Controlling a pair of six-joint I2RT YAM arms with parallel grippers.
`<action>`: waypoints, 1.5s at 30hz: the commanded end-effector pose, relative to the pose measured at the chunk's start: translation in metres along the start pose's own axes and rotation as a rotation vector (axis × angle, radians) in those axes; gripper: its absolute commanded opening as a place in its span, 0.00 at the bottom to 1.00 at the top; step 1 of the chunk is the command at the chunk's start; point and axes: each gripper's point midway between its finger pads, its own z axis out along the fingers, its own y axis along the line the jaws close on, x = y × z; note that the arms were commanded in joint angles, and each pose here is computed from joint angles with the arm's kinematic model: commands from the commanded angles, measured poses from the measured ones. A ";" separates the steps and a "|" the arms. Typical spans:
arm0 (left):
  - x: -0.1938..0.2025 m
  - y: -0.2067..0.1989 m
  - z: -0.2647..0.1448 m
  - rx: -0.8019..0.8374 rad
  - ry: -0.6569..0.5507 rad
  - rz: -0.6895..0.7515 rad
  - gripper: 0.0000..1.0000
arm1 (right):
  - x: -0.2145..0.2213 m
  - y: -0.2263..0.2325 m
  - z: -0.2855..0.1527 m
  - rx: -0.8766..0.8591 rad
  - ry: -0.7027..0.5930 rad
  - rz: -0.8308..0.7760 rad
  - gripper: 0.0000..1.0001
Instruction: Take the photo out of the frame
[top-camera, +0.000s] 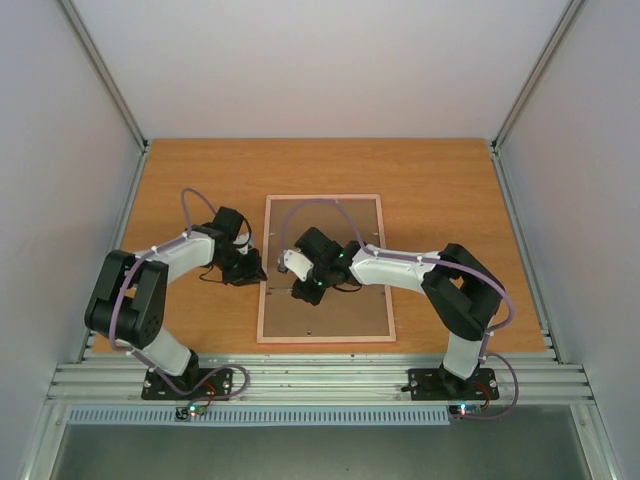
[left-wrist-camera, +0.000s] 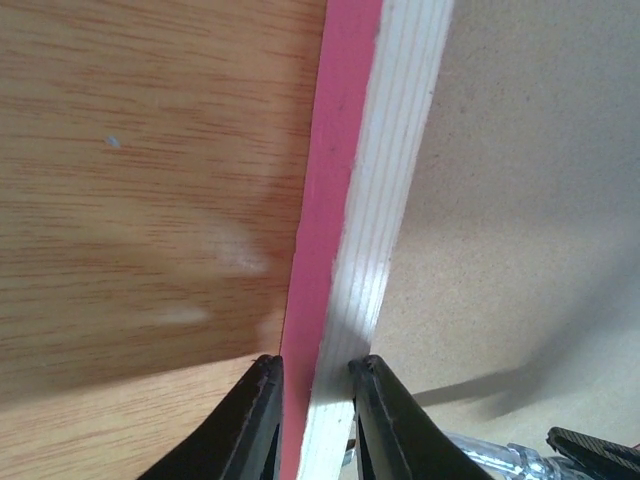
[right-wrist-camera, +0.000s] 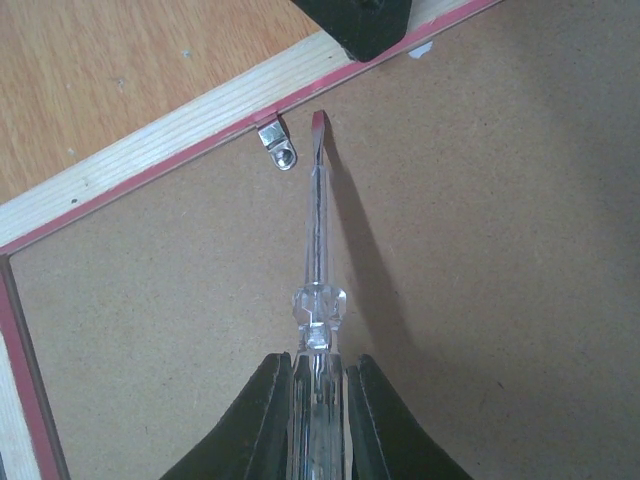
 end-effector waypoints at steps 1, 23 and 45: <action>-0.007 -0.001 0.003 0.003 -0.008 0.012 0.20 | -0.003 0.003 0.004 -0.033 0.003 -0.008 0.01; -0.005 0.001 0.007 0.002 0.010 0.005 0.17 | 0.012 0.020 -0.001 -0.132 0.104 -0.048 0.01; -0.026 -0.018 -0.018 0.007 -0.056 0.027 0.38 | -0.002 0.002 -0.051 -0.091 -0.055 0.068 0.01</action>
